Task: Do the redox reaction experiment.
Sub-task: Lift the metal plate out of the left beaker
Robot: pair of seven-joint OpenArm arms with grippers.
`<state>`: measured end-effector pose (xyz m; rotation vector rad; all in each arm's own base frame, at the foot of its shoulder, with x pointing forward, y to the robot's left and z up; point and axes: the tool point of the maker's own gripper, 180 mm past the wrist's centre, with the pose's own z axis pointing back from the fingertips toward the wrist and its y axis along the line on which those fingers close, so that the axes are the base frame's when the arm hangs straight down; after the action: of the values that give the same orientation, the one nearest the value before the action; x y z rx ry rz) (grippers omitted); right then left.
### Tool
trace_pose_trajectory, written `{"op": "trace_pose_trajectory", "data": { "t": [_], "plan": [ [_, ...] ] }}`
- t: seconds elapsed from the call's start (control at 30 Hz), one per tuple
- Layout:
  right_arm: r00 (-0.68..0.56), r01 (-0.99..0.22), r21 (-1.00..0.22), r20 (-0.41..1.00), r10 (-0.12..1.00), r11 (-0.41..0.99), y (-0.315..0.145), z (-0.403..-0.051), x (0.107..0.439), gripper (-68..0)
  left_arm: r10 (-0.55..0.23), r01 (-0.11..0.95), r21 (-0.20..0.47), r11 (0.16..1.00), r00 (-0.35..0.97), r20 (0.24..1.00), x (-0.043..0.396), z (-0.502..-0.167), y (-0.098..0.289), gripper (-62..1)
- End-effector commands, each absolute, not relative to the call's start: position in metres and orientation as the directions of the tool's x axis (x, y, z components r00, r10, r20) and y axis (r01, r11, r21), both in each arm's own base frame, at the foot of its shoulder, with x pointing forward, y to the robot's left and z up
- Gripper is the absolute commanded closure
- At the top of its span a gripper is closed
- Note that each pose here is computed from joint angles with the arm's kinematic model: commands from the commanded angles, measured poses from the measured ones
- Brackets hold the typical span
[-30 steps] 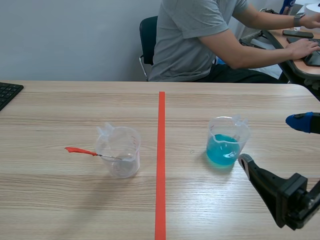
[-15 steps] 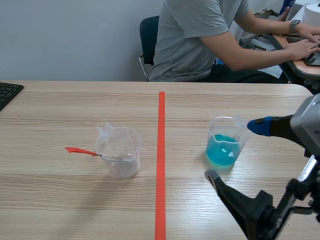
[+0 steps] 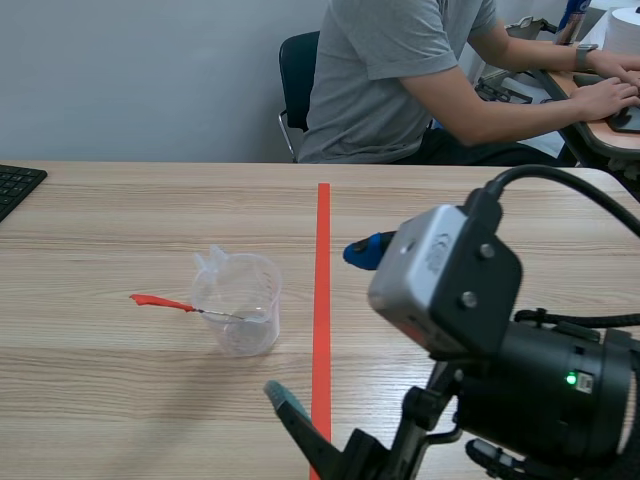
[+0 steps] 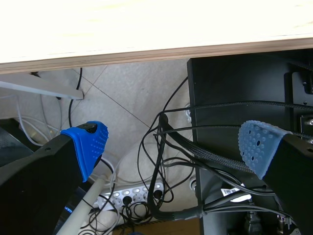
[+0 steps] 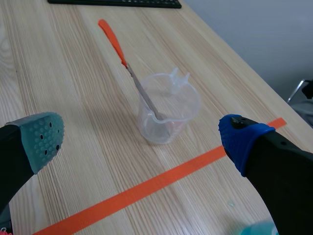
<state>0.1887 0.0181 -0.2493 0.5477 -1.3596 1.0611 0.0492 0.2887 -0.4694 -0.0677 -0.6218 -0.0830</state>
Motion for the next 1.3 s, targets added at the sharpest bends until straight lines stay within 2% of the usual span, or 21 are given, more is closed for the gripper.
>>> {"op": "trace_pose_trajectory", "data": {
  "t": [0.0, 0.2, 0.6, 0.87, 1.17, 1.27],
  "plan": [
    [-0.18, -0.84, -0.288, 0.947, 0.264, 0.46, 0.026, -0.234, 0.194, -67.9, -0.049, 0.094, -0.045, 0.995, 0.802, 0.595, 0.05, -0.466, 0.287, -57.2],
    [-0.246, -0.834, -0.341, 0.934, 0.261, 0.434, 0.06, -0.229, 0.2, -67.9, -0.049, 0.094, -0.045, 0.995, 0.802, 0.595, 0.05, -0.466, 0.287, -57.2],
    [-0.263, -0.824, -0.367, 0.922, 0.283, 0.431, 0.119, -0.255, 0.23, -67.9, -0.049, 0.094, -0.045, 0.995, 0.803, 0.594, 0.05, -0.467, 0.287, -57.2],
    [-0.287, -0.797, -0.399, 0.911, 0.298, 0.454, 0.133, -0.259, 0.244, -67.9, -0.049, 0.094, -0.045, 0.995, 0.802, 0.595, 0.05, -0.466, 0.287, -57.2],
    [-0.308, -0.781, -0.414, 0.907, 0.287, 0.469, 0.133, -0.254, 0.247, -35.4, -0.049, 0.094, -0.045, 0.995, 0.803, 0.594, 0.05, -0.467, 0.287, -56.6],
    [-0.332, -0.78, -0.414, 0.909, 0.25, 0.469, 0.135, -0.247, 0.244, -27.7, -0.049, 0.094, -0.045, 0.995, 0.803, 0.594, 0.049, -0.467, 0.287, -56.6]
  ]
}}
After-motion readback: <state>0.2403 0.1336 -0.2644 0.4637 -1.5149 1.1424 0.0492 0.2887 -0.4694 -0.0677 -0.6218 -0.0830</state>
